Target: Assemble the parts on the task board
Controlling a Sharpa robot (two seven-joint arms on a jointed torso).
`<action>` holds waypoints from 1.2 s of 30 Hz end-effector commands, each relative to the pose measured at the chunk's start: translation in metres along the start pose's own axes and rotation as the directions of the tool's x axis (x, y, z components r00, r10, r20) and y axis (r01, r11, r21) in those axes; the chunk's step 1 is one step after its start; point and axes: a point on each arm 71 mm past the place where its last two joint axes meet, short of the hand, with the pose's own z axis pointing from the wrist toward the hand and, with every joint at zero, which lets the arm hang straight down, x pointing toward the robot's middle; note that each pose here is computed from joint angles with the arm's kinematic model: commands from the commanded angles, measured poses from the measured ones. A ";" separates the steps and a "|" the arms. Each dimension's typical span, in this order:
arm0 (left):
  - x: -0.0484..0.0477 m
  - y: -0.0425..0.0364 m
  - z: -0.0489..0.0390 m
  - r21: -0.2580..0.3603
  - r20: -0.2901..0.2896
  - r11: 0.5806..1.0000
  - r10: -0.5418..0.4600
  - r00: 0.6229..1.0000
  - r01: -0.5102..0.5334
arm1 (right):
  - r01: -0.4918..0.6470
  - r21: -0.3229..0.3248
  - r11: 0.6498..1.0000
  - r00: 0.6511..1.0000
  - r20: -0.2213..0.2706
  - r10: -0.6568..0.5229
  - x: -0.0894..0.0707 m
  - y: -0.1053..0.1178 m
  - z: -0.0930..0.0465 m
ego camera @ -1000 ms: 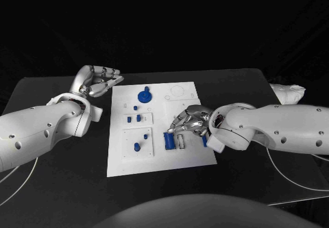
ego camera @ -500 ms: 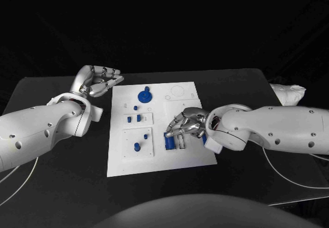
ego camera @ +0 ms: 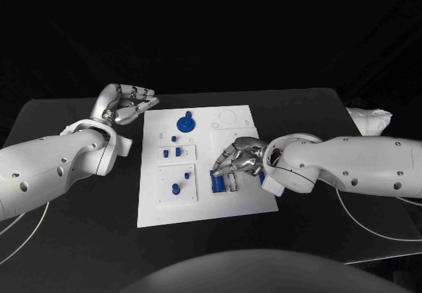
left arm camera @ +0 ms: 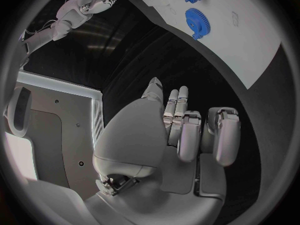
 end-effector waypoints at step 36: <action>0.0026 -0.0022 0.0005 0.011 -0.021 1.000 -0.007 1.000 0.007 | 0.003 -0.018 1.000 1.000 0.023 -0.003 0.000 -0.001 0.000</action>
